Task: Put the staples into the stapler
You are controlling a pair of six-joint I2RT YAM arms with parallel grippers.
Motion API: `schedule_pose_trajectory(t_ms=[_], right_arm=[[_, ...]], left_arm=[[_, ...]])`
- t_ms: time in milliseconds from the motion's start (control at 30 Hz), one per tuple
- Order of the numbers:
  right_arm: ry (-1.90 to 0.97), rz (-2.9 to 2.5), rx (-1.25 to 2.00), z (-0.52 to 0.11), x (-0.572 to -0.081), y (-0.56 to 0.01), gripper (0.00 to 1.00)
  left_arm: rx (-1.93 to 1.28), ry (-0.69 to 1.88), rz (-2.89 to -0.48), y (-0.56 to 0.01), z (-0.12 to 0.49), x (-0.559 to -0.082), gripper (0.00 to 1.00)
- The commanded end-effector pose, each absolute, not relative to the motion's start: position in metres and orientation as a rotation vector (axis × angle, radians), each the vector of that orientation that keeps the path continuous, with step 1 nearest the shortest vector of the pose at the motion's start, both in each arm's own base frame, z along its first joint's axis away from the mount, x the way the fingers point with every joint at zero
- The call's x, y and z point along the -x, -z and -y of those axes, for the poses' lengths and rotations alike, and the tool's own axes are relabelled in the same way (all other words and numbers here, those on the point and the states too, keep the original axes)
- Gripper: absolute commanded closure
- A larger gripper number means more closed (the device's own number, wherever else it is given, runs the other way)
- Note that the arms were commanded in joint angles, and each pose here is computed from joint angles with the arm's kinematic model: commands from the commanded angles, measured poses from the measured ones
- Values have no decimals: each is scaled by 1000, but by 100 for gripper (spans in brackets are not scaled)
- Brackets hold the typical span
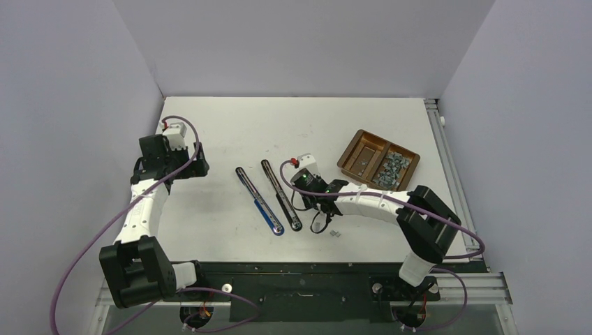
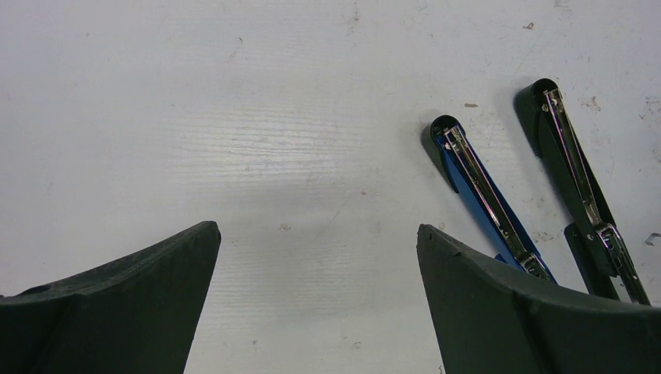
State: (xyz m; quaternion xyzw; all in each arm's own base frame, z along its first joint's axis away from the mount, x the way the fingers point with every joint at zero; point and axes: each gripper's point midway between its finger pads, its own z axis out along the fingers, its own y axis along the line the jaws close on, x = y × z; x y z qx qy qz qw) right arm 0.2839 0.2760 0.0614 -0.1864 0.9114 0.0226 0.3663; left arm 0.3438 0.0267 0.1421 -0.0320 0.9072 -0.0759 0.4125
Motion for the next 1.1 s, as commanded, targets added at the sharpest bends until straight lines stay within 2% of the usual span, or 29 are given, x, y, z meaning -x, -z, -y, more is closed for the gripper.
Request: schedule_pose_trajectory(t_ms=[0, 767, 900, 1067], right_arm=[[-173, -2315, 430, -292, -286, -67, 91], [-178, -2386, 411, -287, -258, -21, 88], [-179, -2394, 419, -292, -255, -15, 81], [-152, -2427, 423, -291, -248, -12, 64]], left_arm=[[50, 195, -2220, -167, -28, -356, 4], [51, 190, -2225, -165, -29, -354, 4], [48, 184, -2223, -166, -29, -353, 4], [45, 185, -2226, -165, -29, -352, 4]])
